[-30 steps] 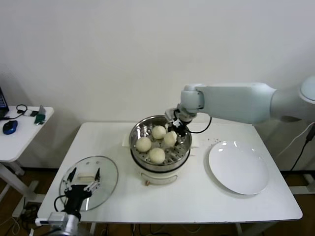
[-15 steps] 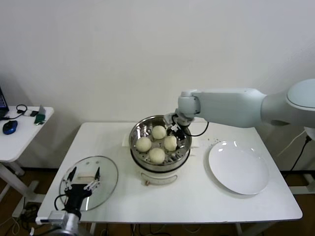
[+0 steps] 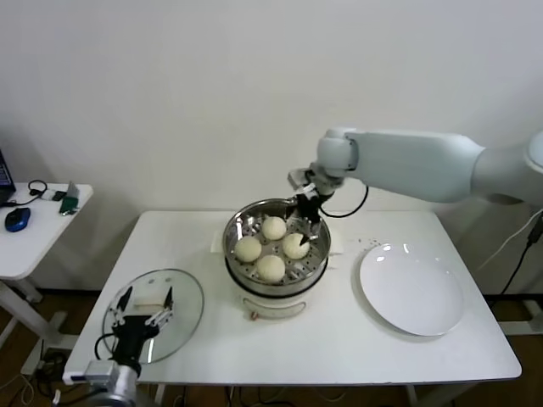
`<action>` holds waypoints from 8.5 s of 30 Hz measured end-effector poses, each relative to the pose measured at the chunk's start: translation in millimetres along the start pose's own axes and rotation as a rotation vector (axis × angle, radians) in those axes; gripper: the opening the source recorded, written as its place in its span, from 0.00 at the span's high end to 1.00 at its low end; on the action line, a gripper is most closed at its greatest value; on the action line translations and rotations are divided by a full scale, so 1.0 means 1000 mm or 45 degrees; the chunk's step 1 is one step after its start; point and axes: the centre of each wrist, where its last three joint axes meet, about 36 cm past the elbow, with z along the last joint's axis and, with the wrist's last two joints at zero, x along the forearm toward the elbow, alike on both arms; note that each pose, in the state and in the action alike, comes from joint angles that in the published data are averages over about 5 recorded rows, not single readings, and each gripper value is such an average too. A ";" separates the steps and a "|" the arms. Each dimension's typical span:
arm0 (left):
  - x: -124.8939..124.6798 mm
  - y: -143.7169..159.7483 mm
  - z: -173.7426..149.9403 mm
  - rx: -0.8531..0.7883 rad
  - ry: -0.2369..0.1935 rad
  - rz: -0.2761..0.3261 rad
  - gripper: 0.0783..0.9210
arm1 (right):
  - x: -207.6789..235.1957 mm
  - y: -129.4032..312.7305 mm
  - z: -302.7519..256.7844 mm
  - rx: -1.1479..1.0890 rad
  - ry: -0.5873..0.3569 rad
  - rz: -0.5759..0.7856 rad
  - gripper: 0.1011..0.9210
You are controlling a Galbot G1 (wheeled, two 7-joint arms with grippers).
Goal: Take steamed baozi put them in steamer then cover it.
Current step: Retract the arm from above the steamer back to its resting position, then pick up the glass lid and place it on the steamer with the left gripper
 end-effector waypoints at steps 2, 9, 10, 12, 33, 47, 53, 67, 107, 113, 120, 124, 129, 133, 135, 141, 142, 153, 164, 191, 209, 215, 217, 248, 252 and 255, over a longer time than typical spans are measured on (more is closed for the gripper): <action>-0.001 0.000 -0.001 0.003 0.001 -0.002 0.12 | 0.012 0.001 0.007 -0.058 -0.076 0.048 0.12; -0.006 0.000 -0.003 -0.002 -0.020 0.001 0.12 | 0.023 0.017 0.043 -0.264 -0.357 0.422 0.12; -0.007 0.001 -0.004 -0.005 -0.027 0.000 0.12 | 0.023 0.020 0.050 -0.295 -0.391 0.492 0.12; -0.009 0.002 -0.004 -0.011 -0.042 -0.002 0.12 | 0.022 0.030 0.064 -0.360 -0.452 0.628 0.12; -0.021 0.010 -0.001 -0.139 -0.108 0.013 0.12 | -0.058 0.247 0.210 -0.959 -0.861 1.454 0.12; -0.013 0.012 0.001 -0.294 -0.163 -0.058 0.12 | -0.163 0.450 0.221 -1.335 -1.003 1.644 0.12; -0.009 0.014 -0.001 -0.399 -0.193 -0.084 0.12 | -0.198 0.514 0.189 -1.456 -1.031 1.675 0.12; 0.002 0.027 0.014 -0.999 -0.163 -0.269 0.12 | -0.241 0.577 0.142 -1.610 -1.032 1.771 0.12; -0.039 0.033 0.134 -1.910 -0.003 -0.191 0.12 | -0.253 0.617 0.101 -1.681 -1.018 1.796 0.12; -0.055 0.036 0.135 -1.915 0.014 -0.199 0.12 | -0.253 0.620 0.098 -1.680 -1.016 1.800 0.12; -0.071 0.038 0.139 -1.913 0.020 -0.196 0.12 | -0.254 0.620 0.095 -1.679 -1.021 1.808 0.12; -0.077 0.039 0.141 -1.910 0.017 -0.197 0.12 | -0.255 0.622 0.095 -1.679 -1.019 1.806 0.12; -0.081 0.040 0.145 -1.910 0.018 -0.191 0.14 | -0.256 0.622 0.095 -1.680 -1.019 1.806 0.12; -0.083 0.042 0.150 -1.914 0.026 -0.179 0.25 | -0.257 0.622 0.096 -1.681 -1.018 1.806 0.12; -0.084 0.042 0.152 -1.916 0.029 -0.173 0.32 | -0.258 0.622 0.095 -1.682 -1.017 1.804 0.12; -0.087 0.040 0.155 -1.919 0.034 -0.156 0.52 | -0.260 0.623 0.095 -1.681 -1.019 1.796 0.12; -0.087 0.040 0.155 -1.919 0.033 -0.153 0.55 | -0.260 0.623 0.095 -1.681 -1.019 1.795 0.12; -0.092 0.039 0.150 -1.917 0.022 -0.153 0.91 | -0.264 0.624 0.095 -1.680 -1.020 1.780 0.12; -0.093 0.038 0.145 -1.901 0.013 -0.171 0.94 | -0.267 0.622 0.096 -1.673 -1.021 1.778 0.12; -0.085 0.015 0.017 -1.795 -0.035 -0.376 0.94 | -0.263 0.614 0.100 -1.627 -0.990 1.773 0.12; -0.087 -0.042 -0.077 -1.732 -0.034 -0.389 0.94 | -0.266 0.596 0.094 -1.587 -0.961 1.790 0.12; -0.100 -0.079 -0.091 -1.727 -0.072 -0.341 0.94 | -0.268 0.592 0.093 -1.575 -0.962 1.795 0.12; -0.105 -0.091 -0.095 -1.729 -0.088 -0.323 0.94 | -0.269 0.591 0.093 -1.572 -0.961 1.797 0.12; -0.118 -0.271 -0.107 -1.795 -0.296 -0.081 0.94 | -0.271 0.586 0.096 -1.573 -0.944 1.841 0.12; -0.116 -0.274 -0.102 -1.802 -0.283 -0.078 0.94 | -0.272 0.588 0.095 -1.576 -0.942 1.843 0.12; -0.114 -0.276 -0.098 -1.804 -0.270 -0.078 0.94 | -0.273 0.589 0.095 -1.579 -0.941 1.843 0.12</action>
